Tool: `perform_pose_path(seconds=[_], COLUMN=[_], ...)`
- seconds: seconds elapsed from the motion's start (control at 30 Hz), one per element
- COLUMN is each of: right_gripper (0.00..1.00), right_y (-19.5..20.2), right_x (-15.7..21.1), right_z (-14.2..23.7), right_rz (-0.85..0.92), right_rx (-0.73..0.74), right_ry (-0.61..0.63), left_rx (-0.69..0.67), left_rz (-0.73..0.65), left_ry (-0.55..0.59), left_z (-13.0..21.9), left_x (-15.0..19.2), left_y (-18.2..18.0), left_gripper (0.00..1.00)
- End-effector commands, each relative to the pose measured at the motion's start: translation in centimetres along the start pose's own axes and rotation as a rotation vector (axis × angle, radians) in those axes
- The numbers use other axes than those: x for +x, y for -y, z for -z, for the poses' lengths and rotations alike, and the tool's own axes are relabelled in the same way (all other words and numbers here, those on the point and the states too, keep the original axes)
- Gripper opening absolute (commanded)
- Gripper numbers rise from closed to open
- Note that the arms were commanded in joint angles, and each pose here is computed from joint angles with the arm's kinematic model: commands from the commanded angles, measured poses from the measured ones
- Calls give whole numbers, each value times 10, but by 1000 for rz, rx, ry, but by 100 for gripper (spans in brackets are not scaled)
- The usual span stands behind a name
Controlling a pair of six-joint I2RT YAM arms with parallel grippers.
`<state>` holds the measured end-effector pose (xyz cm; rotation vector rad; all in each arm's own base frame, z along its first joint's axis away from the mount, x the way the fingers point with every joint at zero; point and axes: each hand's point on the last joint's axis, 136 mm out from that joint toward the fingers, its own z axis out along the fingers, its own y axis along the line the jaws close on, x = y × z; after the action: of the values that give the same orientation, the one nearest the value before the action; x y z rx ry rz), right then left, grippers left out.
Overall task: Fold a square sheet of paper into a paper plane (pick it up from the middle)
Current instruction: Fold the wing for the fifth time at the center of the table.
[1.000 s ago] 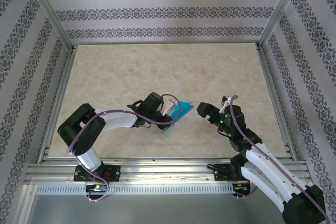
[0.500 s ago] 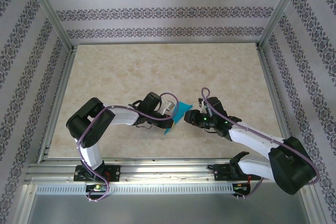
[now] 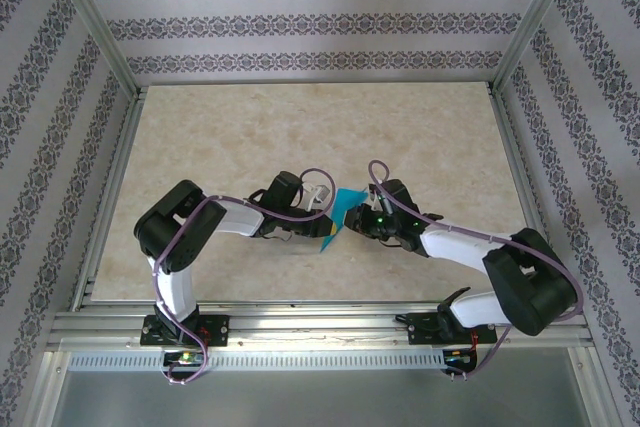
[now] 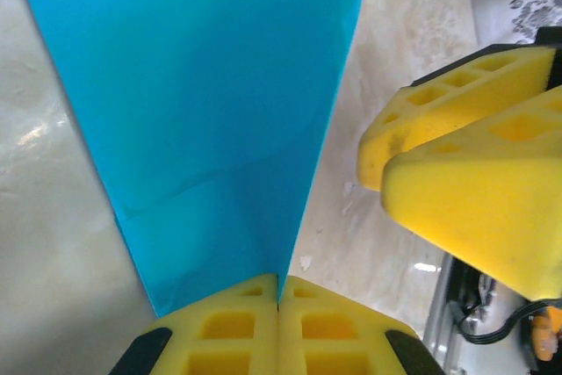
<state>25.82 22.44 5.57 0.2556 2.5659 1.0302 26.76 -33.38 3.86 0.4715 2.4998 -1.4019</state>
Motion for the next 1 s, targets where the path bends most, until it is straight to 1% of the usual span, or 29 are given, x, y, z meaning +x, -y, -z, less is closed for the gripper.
perform_pose_path(seconds=[0.0, 0.13, 0.4, 0.63, 0.97], right_gripper=[23, 20, 16, 16, 15], right_y=[-11, -15, -8, 0, 2], right_x=[-13, -18, -24, -31, -30], right_z=[-3, -6, -11, -9, -16], right_rz=[1, -11, -40, -82, -88], right_rx=[-28, -61, -50, -59, -65], right_ry=[36, 47, 63, 94, 67], left_rx=[60, 78, 114, 126, 118], left_rz=[54, 85, 130, 169, 226], left_ry=[6, 5, 10, 22, 35], left_z=[-3, -6, -10, -11, -10], left_x=[-1, 0, 0, 0, 3], left_y=[1, 0, 0, -3, -12], left_gripper=[0, 0, 0, 0, 0])
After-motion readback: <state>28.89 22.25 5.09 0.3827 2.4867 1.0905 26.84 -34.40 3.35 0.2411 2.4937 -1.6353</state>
